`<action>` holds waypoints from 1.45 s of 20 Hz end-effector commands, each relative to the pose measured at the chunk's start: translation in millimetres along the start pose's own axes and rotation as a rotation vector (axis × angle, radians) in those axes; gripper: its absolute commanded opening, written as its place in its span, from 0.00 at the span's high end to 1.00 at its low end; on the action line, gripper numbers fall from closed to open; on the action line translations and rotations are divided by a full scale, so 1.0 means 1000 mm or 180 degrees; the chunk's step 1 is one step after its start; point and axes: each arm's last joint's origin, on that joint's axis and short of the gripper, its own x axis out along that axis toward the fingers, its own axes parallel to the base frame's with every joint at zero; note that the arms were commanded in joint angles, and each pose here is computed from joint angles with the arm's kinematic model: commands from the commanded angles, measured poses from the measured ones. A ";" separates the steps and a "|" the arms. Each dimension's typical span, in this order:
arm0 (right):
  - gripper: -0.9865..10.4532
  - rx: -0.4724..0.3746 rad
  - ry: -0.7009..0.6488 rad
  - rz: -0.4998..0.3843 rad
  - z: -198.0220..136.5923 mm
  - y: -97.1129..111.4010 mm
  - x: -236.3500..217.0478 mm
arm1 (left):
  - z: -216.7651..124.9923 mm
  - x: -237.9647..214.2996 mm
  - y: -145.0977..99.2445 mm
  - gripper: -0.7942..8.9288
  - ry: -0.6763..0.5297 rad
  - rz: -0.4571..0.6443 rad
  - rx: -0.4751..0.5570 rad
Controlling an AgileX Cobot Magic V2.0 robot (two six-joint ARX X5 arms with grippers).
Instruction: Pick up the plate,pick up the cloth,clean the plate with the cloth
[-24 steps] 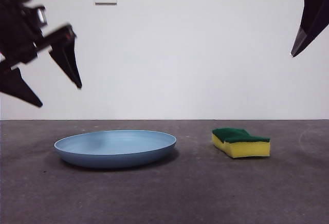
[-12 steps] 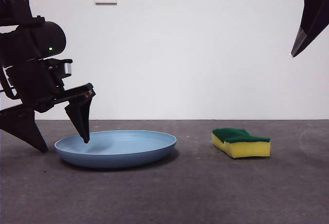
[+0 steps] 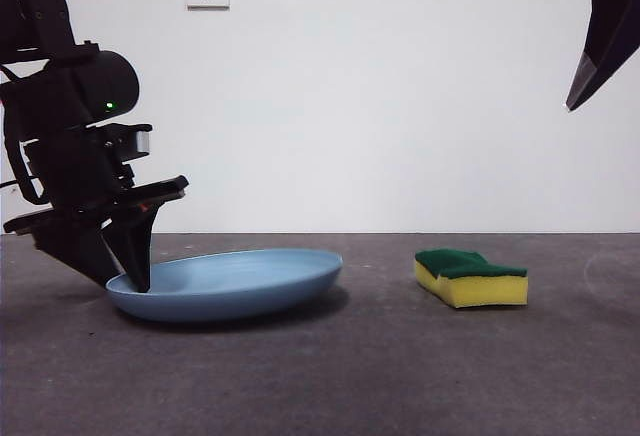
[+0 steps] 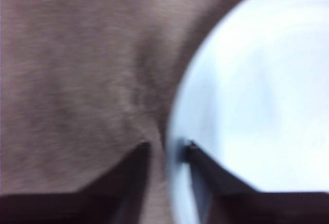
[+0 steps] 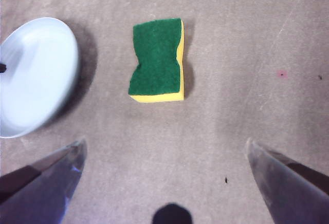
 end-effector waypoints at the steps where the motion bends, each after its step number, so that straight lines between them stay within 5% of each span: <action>1: 0.34 -0.0024 -0.0028 -0.0002 0.002 0.000 0.000 | -0.011 0.015 -0.003 0.93 0.0216 -0.0067 0.0047; 10: 0.34 -0.0031 -0.0134 0.0095 0.007 0.003 -0.002 | -0.007 -0.006 -0.008 0.93 0.0083 -0.0252 0.0146; 16: 0.34 -0.0241 -0.0131 0.0271 0.047 0.017 -0.002 | -0.003 -0.082 -0.021 0.93 -0.0557 -0.0295 0.0355; 21: 0.34 -0.0470 0.0390 0.0363 0.075 0.036 0.035 | -0.014 -0.151 -0.030 0.93 -0.1152 -0.0319 0.0541; 29: 0.34 -0.0960 0.0945 -0.0171 0.093 0.056 0.120 | -0.032 -0.179 -0.033 0.93 -0.1160 -0.0289 0.0584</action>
